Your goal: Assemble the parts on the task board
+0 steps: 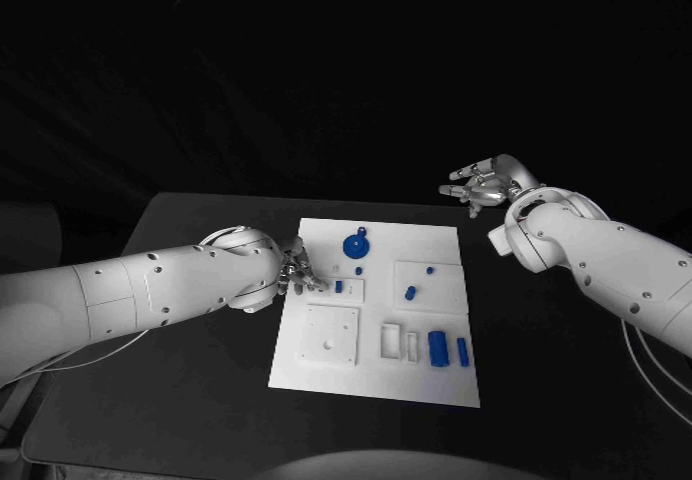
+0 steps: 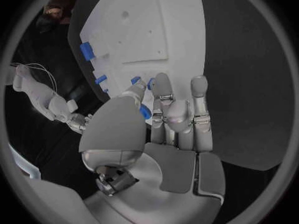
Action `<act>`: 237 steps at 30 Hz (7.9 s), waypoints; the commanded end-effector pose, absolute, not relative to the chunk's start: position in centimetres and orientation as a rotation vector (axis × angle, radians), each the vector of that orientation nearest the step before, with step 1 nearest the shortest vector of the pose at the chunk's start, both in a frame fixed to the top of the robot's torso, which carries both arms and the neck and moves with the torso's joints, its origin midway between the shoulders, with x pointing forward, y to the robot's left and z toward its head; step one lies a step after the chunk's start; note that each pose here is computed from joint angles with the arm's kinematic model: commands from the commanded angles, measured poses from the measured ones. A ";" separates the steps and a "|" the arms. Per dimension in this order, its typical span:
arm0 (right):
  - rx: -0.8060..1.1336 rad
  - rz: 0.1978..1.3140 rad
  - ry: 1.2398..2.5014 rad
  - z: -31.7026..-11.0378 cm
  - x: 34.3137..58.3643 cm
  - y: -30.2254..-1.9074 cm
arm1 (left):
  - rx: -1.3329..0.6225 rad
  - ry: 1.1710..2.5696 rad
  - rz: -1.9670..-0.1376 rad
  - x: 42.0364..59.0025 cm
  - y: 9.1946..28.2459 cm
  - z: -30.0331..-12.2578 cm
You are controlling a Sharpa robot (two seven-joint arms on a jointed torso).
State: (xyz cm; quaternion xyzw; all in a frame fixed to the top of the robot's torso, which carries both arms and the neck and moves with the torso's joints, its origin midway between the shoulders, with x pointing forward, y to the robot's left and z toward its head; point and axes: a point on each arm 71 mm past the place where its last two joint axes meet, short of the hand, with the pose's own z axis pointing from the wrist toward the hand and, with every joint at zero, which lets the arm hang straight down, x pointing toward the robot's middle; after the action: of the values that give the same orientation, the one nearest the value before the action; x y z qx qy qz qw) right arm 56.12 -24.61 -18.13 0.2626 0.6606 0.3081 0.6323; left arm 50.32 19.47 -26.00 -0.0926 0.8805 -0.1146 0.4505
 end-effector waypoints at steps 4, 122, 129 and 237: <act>0.591 0.715 1.517 -18.3 56.1 -24.5 | -0.236 2.148 -0.337 50.4 19.2 -25.3; 0.531 0.790 1.488 -17.6 55.7 -23.2 | 0.566 1.726 -0.594 52.2 10.9 -26.9; 0.530 0.791 1.488 -17.6 55.7 -23.2 | 0.563 1.731 -0.591 52.3 11.0 -27.1; 0.530 0.780 1.485 -17.6 55.7 -23.6 | 0.336 1.795 -0.582 52.3 16.7 -25.8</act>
State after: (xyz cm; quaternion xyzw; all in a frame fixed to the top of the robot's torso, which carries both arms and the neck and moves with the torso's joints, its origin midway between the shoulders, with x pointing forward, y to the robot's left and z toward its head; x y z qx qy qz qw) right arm 55.72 -23.70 -17.62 0.2394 0.6507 0.3395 0.6356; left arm 52.38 16.86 -25.70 0.1438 0.7601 -0.2462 0.5838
